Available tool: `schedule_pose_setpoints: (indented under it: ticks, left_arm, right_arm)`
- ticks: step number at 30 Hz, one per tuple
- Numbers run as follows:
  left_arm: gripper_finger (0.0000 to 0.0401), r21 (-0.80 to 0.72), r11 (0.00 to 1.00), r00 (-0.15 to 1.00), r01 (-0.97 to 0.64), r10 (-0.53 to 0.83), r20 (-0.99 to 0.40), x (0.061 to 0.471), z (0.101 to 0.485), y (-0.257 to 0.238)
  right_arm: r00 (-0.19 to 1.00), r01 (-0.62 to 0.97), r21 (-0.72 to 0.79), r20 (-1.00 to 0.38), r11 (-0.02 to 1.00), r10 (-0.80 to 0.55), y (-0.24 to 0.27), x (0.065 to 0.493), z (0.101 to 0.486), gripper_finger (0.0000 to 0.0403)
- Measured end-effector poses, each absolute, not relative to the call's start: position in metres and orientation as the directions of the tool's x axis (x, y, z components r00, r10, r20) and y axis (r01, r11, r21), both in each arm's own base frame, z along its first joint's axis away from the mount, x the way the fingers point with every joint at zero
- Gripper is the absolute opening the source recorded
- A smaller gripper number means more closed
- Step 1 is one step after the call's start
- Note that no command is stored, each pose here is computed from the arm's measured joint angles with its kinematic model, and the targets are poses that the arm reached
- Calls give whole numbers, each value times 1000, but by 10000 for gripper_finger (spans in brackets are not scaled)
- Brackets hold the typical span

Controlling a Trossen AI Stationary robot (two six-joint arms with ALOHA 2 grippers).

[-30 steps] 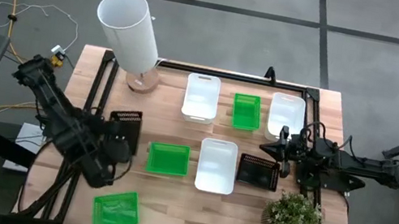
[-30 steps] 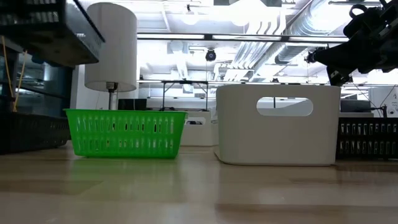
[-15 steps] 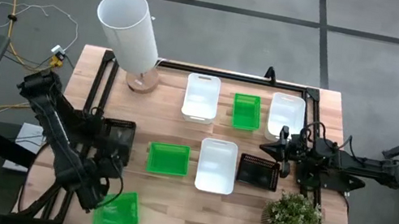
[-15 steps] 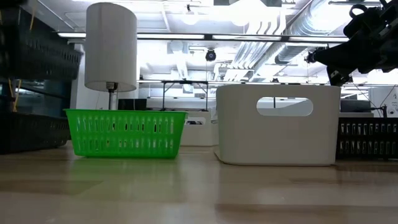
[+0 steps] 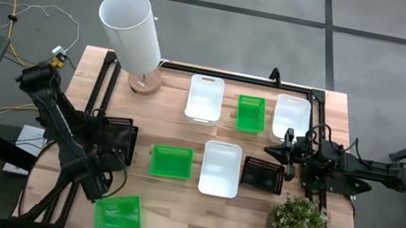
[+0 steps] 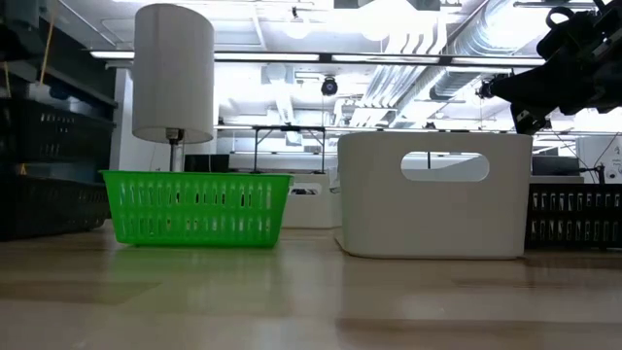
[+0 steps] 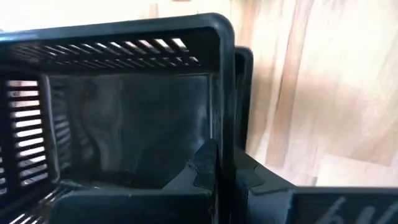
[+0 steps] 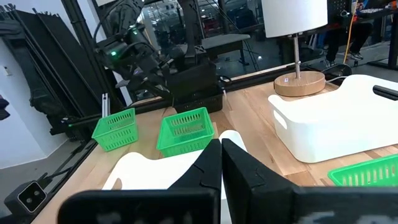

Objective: Stack baskets by color
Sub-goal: Stack the top black bin on the middle left black bin

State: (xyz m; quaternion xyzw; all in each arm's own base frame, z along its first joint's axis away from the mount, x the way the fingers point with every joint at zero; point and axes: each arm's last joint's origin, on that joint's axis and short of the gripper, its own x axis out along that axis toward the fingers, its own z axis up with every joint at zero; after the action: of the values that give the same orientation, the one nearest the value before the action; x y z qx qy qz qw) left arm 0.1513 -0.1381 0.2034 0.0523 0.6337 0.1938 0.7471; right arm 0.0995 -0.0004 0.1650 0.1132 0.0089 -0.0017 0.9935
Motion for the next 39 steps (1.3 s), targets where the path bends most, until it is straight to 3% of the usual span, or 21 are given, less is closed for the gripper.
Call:
schedule_pose_setpoints:
  ticks: [33,39]
  left_arm:
    - [0,234,963,163,-133,254,-953,160,190,-134]
    - [35,232,964,158,-132,251,-955,160,190,-134]
  right_arm:
    - [1000,6,225,-19,974,-2,0,99,165,0]
    - [1000,5,225,-19,974,-1,0,99,165,0]
